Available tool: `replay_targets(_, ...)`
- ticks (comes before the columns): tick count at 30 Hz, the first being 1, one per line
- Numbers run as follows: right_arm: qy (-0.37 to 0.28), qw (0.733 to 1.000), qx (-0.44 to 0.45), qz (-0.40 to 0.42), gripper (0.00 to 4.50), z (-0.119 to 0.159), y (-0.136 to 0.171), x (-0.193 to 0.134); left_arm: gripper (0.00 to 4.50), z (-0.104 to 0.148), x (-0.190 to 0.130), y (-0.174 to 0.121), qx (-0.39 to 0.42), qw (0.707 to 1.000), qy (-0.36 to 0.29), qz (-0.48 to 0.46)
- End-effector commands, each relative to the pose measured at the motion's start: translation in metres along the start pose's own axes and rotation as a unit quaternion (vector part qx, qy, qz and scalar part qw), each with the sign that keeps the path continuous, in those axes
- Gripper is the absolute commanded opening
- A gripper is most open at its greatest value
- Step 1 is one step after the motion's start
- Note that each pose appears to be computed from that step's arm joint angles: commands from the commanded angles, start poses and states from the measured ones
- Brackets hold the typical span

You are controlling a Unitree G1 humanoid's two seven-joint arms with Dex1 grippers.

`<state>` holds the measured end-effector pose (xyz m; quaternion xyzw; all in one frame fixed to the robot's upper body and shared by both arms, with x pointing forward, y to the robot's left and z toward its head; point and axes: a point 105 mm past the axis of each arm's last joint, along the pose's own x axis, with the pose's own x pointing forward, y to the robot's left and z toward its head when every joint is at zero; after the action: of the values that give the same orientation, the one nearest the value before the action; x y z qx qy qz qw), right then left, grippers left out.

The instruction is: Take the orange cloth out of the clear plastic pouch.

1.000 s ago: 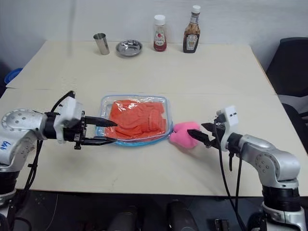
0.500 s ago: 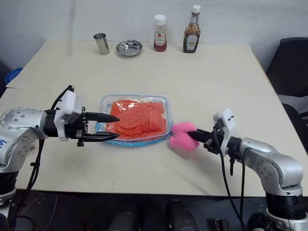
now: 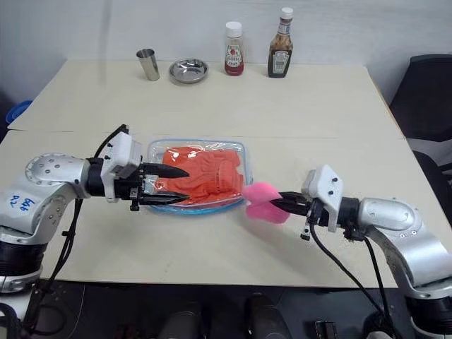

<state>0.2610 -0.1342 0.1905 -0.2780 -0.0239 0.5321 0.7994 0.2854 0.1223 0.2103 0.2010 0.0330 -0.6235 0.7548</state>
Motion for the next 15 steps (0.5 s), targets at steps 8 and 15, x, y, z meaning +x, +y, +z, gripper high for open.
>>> replay_targets(8,0.051,0.996,-0.067,0.026,0.01,-0.016,0.012,0.012,2.55,0.003,0.035,-0.003,0.053,0.997,0.006,-0.056)
replay_targets(15,0.092,0.987,0.122,-0.057,0.01,-0.035,0.006,-0.011,2.55,-0.003,0.026,-0.001,0.053,0.997,0.014,-0.046)
